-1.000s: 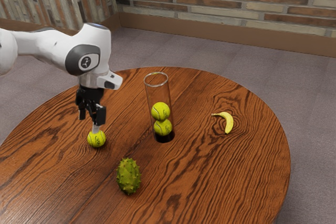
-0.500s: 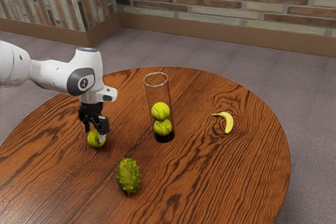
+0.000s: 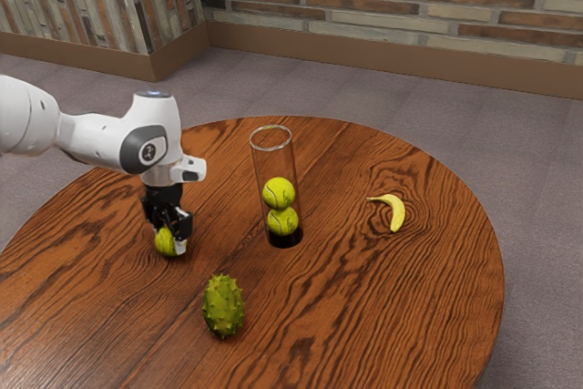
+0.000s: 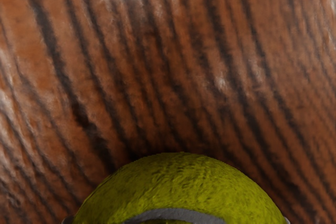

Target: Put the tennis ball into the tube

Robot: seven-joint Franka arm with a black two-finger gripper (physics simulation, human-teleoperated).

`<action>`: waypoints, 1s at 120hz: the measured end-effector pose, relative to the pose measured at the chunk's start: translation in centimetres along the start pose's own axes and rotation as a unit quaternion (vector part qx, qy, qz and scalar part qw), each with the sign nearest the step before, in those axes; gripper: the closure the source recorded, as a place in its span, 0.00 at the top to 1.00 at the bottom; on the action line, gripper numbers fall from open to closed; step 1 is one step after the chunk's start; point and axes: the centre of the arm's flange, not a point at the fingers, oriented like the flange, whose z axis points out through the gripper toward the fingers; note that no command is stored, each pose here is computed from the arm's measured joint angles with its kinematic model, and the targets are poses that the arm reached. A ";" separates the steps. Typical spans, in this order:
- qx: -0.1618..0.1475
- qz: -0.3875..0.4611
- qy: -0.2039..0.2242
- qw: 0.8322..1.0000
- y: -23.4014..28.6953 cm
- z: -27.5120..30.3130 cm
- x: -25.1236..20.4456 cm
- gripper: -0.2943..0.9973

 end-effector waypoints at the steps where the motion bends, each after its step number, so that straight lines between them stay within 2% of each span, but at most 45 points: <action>1: 0.000 0.000 0.001 1.000 0.0 0.0 0.0 0.52; 18: 0.018 0.005 0.032 0.999 1.2 -4.1 0.0 0.48; 42: 0.046 0.020 0.115 0.992 5.9 -15.0 -1.0 0.45; 80: 0.056 0.055 0.261 0.962 13.6 -31.6 -0.8 0.44; 92: 0.048 0.072 0.271 0.959 16.0 -32.8 -0.4 0.45; 120: 0.020 0.092 0.259 0.961 17.7 -30.7 2.0 0.46</action>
